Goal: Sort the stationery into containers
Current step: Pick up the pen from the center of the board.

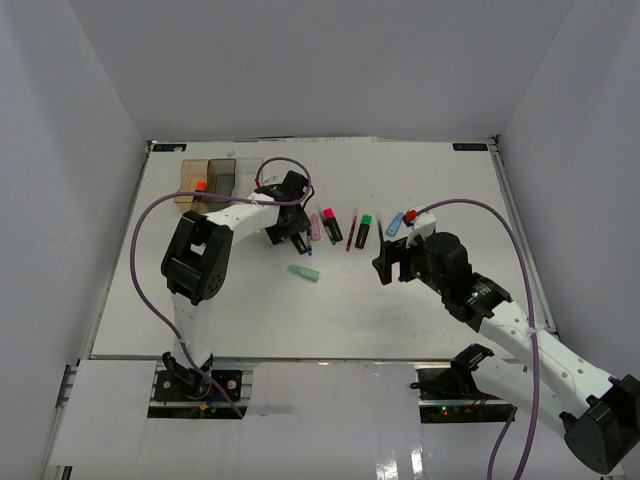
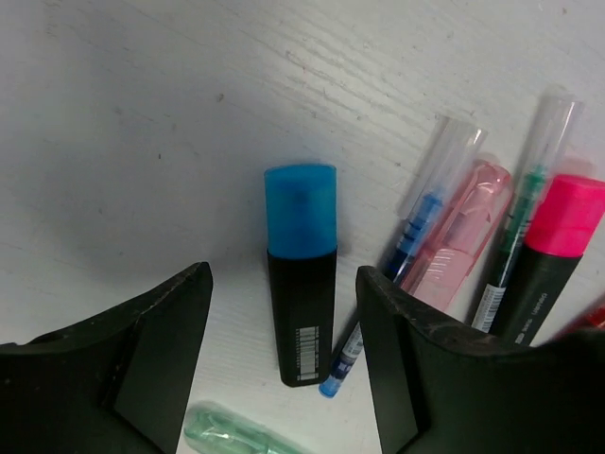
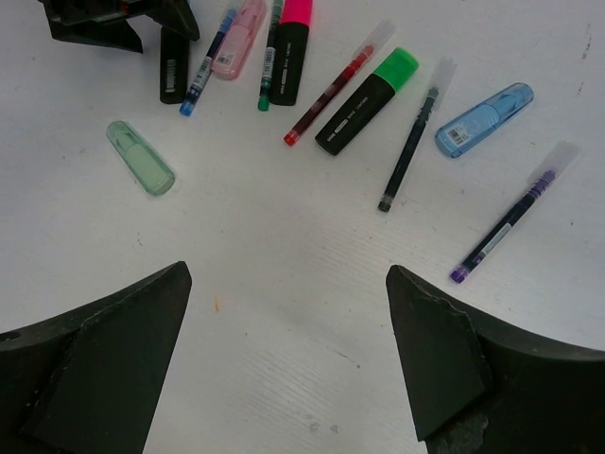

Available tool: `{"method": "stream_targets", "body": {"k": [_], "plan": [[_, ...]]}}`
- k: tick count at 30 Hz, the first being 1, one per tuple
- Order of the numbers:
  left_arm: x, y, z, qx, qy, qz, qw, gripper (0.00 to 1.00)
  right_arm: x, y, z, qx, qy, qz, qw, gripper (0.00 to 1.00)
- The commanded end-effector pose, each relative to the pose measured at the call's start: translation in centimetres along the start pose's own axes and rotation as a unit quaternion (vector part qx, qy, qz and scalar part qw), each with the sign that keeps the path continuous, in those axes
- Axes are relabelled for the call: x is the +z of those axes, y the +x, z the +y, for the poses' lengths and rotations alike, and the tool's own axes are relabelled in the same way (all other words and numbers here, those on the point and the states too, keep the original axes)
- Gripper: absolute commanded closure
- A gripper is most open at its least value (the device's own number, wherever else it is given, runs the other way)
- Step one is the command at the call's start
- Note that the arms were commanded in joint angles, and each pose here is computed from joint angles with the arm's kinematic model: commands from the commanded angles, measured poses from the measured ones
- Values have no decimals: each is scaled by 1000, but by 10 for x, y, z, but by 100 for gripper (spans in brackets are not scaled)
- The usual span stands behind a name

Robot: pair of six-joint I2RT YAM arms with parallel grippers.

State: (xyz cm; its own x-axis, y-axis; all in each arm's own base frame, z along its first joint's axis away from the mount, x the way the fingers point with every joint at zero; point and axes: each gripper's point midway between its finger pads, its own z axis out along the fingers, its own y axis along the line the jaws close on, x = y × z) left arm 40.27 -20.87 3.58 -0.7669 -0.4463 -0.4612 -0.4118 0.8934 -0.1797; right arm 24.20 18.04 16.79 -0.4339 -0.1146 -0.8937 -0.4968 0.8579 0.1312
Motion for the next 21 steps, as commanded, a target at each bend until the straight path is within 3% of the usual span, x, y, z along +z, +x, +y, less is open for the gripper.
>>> {"method": "stream_targets", "body": {"k": [1,9,16,17,21], "plan": [[-6,-14,-15,-15,6,-28,999,27,-1,-5,-3,-4,7,-16,1000,10],[8,-1,-10,2,-16,-12,1000,34,-1,-5,-3,-4,6,-16,1000,10],[3,-1,0,17,-30,-13,999,58,-2,-6,-3,-4,8,-19,1000,10],[-3,-5,-1,17,-25,-19,999,66,-2,-6,-3,-4,8,-19,1000,10],[-27,-26,-1,40,-17,-54,998,77,-3,-7,-3,-5,7,-20,1000,10]]}}
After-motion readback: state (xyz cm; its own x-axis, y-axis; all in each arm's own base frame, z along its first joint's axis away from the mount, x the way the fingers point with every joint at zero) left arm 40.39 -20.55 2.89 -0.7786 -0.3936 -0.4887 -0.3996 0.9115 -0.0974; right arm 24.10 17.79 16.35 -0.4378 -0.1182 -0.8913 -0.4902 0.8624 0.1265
